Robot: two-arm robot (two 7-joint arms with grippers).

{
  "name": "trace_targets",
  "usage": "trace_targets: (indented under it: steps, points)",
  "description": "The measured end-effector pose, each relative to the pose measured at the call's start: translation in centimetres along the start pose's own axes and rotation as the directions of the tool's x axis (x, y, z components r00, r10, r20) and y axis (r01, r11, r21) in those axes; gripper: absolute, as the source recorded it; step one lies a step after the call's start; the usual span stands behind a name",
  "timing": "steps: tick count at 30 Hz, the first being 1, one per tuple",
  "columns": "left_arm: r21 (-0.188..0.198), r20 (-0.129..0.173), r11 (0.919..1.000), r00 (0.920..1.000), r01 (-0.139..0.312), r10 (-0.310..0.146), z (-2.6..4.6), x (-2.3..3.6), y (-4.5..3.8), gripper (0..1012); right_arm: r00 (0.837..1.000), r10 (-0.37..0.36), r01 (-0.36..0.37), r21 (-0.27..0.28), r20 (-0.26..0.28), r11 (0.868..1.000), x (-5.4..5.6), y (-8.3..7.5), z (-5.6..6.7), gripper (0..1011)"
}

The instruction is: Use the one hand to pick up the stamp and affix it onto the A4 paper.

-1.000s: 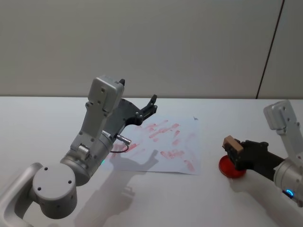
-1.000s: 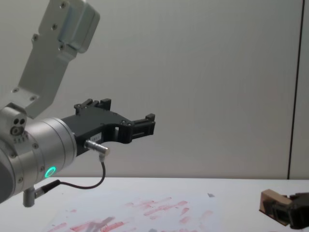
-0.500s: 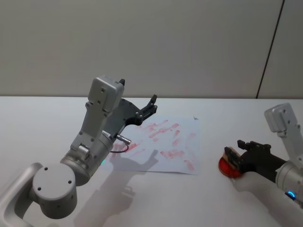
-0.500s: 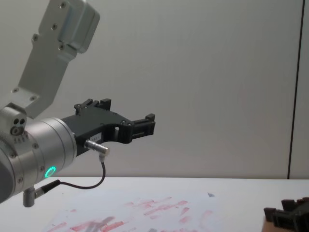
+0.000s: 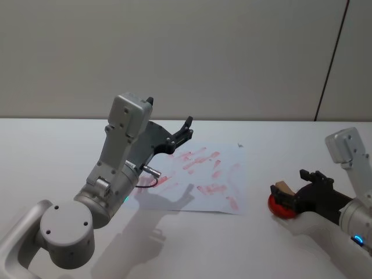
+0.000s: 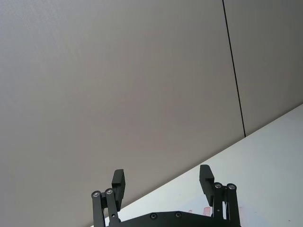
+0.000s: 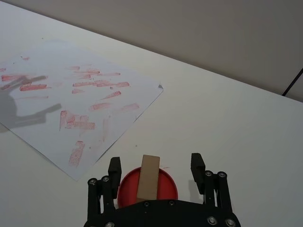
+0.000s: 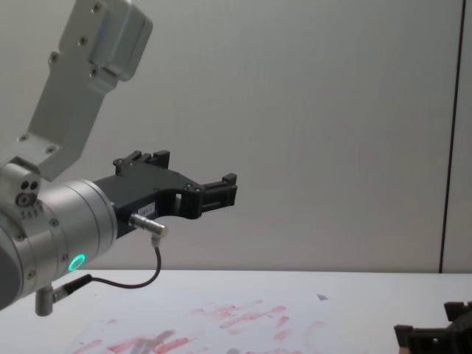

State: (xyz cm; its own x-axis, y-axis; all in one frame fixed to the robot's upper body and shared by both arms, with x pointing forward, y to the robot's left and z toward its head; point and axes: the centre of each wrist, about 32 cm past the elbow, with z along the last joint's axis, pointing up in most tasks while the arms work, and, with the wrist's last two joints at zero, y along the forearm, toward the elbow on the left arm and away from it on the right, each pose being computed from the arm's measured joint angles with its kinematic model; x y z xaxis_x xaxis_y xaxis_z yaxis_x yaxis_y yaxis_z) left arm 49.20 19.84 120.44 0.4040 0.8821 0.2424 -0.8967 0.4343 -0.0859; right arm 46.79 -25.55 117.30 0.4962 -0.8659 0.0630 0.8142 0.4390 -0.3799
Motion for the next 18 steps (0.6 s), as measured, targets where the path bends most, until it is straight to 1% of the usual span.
trace_targets:
  steps: [2,5,18]
  points:
    - [0.000,0.000,1.0000,1.0000,0.000,0.000,0.00,0.00,0.00,1003,1.000,0.000,0.000,0.000,0.000,1.000,0.01,0.00,-0.01,910]
    - [0.000,0.000,1.0000,1.0000,0.000,0.000,0.00,0.00,0.00,1003,1.000,-0.001,0.001,-0.001,0.000,1.000,0.01,0.00,-0.02,1000]
    - [0.000,0.000,1.0000,1.0000,0.000,0.000,0.00,0.00,0.00,1002,1.000,-0.001,0.001,-0.002,0.001,1.000,0.02,0.01,-0.05,1001]
